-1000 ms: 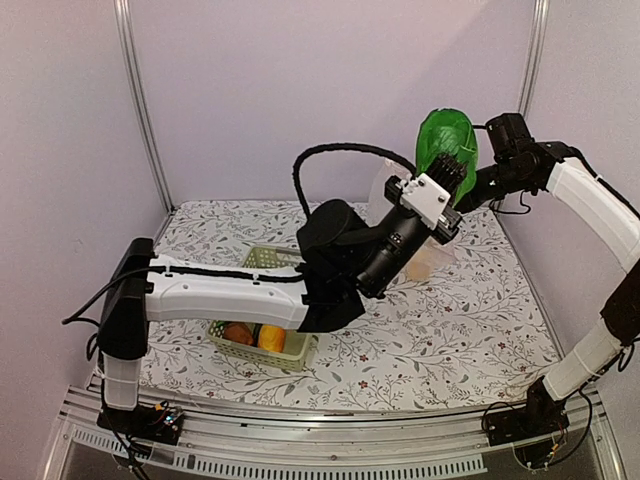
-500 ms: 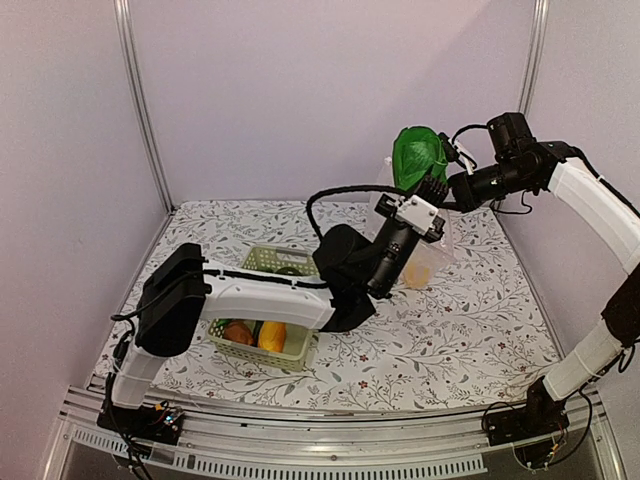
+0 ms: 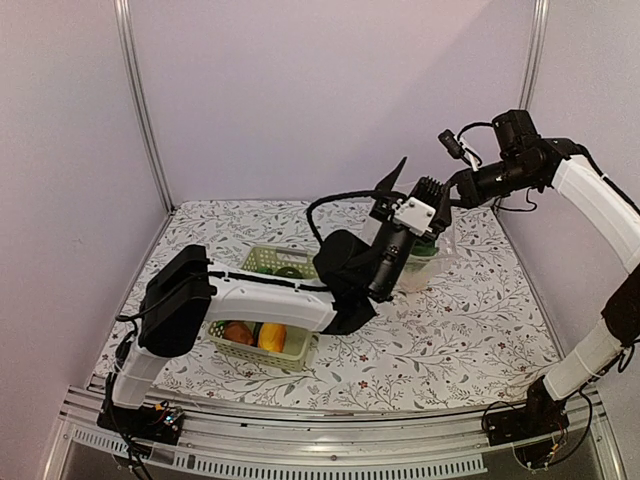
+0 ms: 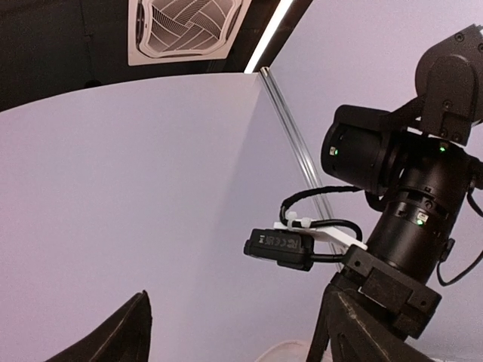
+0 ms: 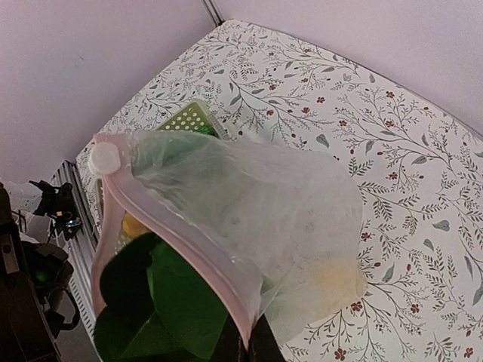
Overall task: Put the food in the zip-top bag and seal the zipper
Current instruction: Place the fake vegetable in the zipper food storage bag.
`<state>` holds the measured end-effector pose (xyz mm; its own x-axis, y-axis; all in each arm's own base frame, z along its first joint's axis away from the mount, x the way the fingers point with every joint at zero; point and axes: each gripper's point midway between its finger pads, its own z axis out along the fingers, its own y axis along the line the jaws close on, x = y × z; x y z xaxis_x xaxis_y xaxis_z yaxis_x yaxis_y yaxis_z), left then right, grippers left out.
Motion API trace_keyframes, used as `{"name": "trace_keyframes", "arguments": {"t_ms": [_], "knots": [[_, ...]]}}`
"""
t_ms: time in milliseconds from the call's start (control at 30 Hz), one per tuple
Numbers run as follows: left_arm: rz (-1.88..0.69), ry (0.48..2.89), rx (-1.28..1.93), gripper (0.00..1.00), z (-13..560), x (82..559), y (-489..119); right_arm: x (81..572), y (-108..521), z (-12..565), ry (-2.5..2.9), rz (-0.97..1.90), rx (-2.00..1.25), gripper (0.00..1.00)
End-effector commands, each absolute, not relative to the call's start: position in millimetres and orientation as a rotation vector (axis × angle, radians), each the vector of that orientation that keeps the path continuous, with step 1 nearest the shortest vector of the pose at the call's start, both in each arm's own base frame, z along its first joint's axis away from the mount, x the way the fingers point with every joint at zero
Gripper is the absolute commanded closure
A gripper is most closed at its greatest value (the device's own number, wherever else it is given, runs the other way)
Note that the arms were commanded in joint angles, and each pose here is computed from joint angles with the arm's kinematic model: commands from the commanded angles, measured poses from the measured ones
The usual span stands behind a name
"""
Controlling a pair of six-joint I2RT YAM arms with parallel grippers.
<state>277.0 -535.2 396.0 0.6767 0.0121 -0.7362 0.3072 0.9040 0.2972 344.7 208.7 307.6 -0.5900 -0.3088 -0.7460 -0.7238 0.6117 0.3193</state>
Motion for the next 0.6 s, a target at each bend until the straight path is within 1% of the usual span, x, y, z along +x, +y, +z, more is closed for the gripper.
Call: {"name": "trace_keyframes", "arguments": {"t_ms": [0,67,267,400,467,500,567], "knots": [[-0.191,0.857,0.398,0.17,407,271,-525,352,207,315,2.177,0.819,-0.782,1.00],[-0.214,0.858,0.388,0.15,417,264,-520,354,207,314,2.182,0.819,-0.776,1.00],[-0.298,0.893,0.346,0.13,435,241,-500,361,208,309,2.191,0.805,-0.772,1.00],[-0.392,1.038,0.269,0.14,429,246,-481,371,206,305,2.198,0.764,-0.763,1.00],[-0.436,1.119,0.257,0.17,419,251,-474,379,204,306,2.194,0.734,-0.762,1.00],[-0.447,1.172,0.264,0.22,411,255,-474,383,203,308,2.193,0.721,-0.758,1.00],[-0.465,1.290,0.224,0.35,395,267,-468,388,204,310,2.191,0.716,-0.756,1.00]]}}
